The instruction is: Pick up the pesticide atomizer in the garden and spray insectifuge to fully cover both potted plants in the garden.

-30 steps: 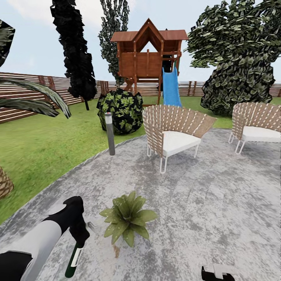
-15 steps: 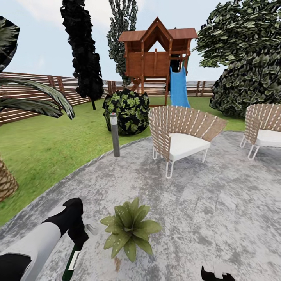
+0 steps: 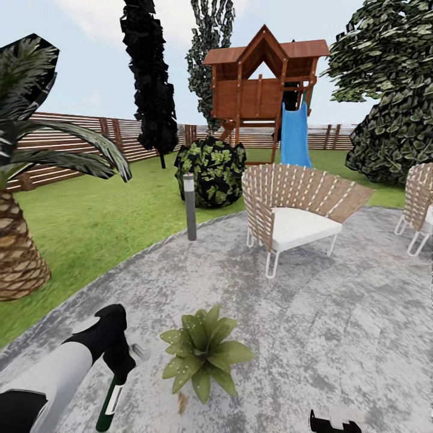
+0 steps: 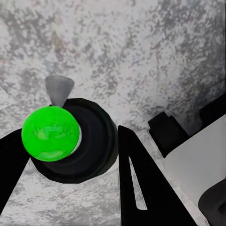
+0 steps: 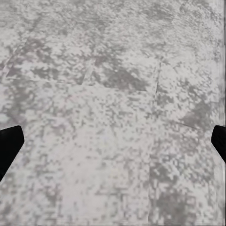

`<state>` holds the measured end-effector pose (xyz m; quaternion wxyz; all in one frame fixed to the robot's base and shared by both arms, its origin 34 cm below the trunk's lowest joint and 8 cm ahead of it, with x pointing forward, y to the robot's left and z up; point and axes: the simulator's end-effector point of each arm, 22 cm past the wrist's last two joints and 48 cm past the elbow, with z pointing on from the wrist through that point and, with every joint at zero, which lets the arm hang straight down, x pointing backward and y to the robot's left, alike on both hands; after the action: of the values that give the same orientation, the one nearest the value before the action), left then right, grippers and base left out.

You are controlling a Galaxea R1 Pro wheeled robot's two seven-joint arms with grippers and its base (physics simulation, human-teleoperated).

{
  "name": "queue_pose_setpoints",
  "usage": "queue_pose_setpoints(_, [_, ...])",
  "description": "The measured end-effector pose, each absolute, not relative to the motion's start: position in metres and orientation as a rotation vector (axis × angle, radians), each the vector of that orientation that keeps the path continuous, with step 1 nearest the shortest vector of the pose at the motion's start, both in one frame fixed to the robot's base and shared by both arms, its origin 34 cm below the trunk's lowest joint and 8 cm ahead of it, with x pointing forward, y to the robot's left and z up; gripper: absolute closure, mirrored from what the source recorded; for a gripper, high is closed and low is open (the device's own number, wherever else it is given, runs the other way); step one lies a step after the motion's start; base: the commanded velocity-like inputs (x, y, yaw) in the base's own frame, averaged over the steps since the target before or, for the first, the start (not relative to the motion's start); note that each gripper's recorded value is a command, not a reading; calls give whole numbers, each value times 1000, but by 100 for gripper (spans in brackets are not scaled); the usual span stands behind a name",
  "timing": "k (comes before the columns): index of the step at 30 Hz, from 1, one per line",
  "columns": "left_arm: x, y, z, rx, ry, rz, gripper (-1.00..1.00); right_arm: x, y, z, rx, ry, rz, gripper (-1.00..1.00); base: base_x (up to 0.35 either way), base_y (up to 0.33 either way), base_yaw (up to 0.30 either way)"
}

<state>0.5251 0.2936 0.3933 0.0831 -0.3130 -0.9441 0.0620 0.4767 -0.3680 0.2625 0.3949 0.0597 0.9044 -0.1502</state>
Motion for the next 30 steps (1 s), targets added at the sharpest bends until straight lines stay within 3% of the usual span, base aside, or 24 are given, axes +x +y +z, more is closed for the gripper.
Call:
queue_pose_setpoints(20, [527,297,395,-929,-2825,180,100,478,-367,263,154,2289,-380,-100,18,-274,3])
queue_pose_setpoints(30, [528,300,396,-924,-2826,175,100,478,-365,263,155,2291,-378,-100,-50,-274,250])
